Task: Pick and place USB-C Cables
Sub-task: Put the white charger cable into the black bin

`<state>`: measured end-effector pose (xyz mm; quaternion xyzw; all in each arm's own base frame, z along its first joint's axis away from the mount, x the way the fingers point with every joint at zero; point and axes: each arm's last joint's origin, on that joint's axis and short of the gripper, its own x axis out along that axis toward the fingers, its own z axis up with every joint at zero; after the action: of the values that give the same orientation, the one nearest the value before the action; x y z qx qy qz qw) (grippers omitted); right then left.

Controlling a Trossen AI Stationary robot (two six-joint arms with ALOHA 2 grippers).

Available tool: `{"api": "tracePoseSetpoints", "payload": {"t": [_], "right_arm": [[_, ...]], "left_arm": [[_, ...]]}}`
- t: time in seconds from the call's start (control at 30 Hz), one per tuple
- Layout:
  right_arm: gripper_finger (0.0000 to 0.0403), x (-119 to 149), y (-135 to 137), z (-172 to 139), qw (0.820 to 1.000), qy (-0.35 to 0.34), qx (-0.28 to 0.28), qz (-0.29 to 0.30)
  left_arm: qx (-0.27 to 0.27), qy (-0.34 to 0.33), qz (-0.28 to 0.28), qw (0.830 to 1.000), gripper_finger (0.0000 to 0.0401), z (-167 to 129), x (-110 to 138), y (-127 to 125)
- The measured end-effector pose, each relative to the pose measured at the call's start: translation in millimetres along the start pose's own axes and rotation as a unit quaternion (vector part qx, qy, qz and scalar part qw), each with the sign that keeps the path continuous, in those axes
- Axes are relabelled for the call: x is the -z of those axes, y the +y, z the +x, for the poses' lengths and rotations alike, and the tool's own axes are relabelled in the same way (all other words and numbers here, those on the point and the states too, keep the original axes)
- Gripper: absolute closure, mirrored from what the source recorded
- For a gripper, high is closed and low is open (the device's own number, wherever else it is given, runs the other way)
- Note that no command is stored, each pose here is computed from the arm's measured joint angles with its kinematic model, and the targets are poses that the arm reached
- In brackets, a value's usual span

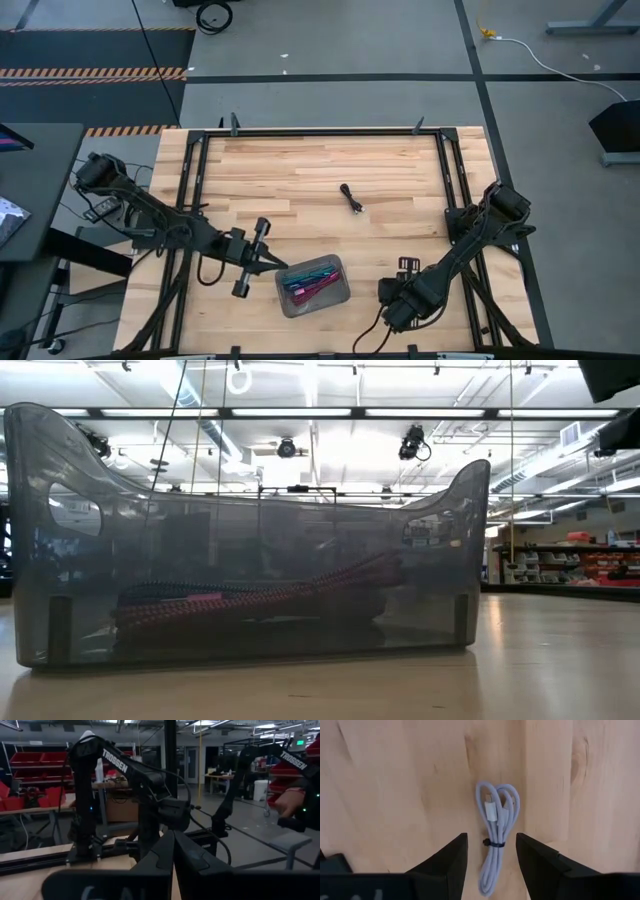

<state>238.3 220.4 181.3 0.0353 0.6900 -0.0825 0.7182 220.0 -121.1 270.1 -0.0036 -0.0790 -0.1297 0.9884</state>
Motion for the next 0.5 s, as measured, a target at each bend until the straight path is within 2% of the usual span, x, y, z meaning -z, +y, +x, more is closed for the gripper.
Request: {"api": "tracePoseSetpoints", "payload": {"t": [0.2, 0.4, 0.5], "right_arm": [[0.0229, 5, -2, 18, 1.0, -0.01, -0.003, 0.023], [0.0229, 16, -16, 36, 0.999, 0.007, 0.04, 0.027], [0.0229, 17, -17, 44, 0.999, 0.006, 0.026, 0.029]], "left_arm": [[0.002, 0.002, -0.001, 1.0, 0.0385, 0, 0, -1], [0.003, 0.005, 0.0, 1.0, 0.0385, 0, 1, -1], [0.003, 0.007, -0.009, 1.0, 0.0385, 0, 1, -1]]}}
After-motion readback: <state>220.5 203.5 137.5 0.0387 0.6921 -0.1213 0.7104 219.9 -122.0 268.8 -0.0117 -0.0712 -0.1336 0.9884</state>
